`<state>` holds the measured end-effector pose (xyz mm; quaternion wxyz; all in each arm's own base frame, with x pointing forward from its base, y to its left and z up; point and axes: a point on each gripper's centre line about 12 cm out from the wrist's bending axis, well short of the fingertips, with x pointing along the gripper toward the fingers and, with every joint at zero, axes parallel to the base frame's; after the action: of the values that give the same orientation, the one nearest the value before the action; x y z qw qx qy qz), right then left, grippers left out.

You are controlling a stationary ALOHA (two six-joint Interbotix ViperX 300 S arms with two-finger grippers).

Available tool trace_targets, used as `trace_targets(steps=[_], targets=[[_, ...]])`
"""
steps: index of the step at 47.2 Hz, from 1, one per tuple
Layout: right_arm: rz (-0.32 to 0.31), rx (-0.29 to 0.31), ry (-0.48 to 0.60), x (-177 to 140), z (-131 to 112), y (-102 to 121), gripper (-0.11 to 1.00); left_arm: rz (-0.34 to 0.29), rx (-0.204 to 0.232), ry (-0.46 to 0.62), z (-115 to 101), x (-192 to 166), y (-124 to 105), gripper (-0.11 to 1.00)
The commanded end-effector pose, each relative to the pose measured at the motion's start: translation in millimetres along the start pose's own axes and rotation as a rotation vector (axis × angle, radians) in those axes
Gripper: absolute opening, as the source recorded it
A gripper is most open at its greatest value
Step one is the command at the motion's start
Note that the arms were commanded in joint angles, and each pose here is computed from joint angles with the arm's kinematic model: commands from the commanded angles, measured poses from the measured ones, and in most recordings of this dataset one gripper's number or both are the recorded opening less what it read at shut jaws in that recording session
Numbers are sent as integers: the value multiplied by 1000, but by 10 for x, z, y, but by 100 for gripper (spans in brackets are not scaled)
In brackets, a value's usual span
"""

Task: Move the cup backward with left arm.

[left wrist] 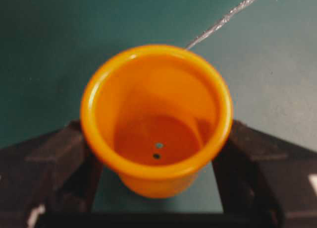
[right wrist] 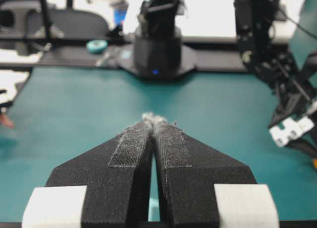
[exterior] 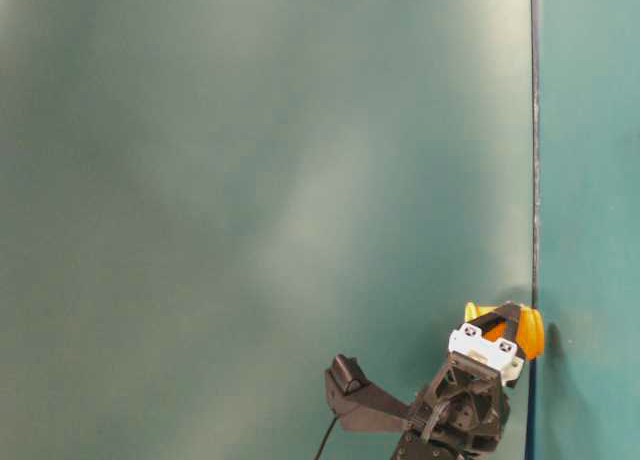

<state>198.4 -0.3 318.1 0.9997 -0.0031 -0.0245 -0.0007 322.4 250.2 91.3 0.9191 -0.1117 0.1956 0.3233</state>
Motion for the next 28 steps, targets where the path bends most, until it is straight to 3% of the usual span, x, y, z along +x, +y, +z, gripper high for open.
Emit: trace_targets(steps=[1,28], targets=[[0,-2,-34,15,139,-1,0,2,0,-36,127,3,9,62],[0,0,-37,16,152,-1,0,3,10,-19,103,1,10,62]])
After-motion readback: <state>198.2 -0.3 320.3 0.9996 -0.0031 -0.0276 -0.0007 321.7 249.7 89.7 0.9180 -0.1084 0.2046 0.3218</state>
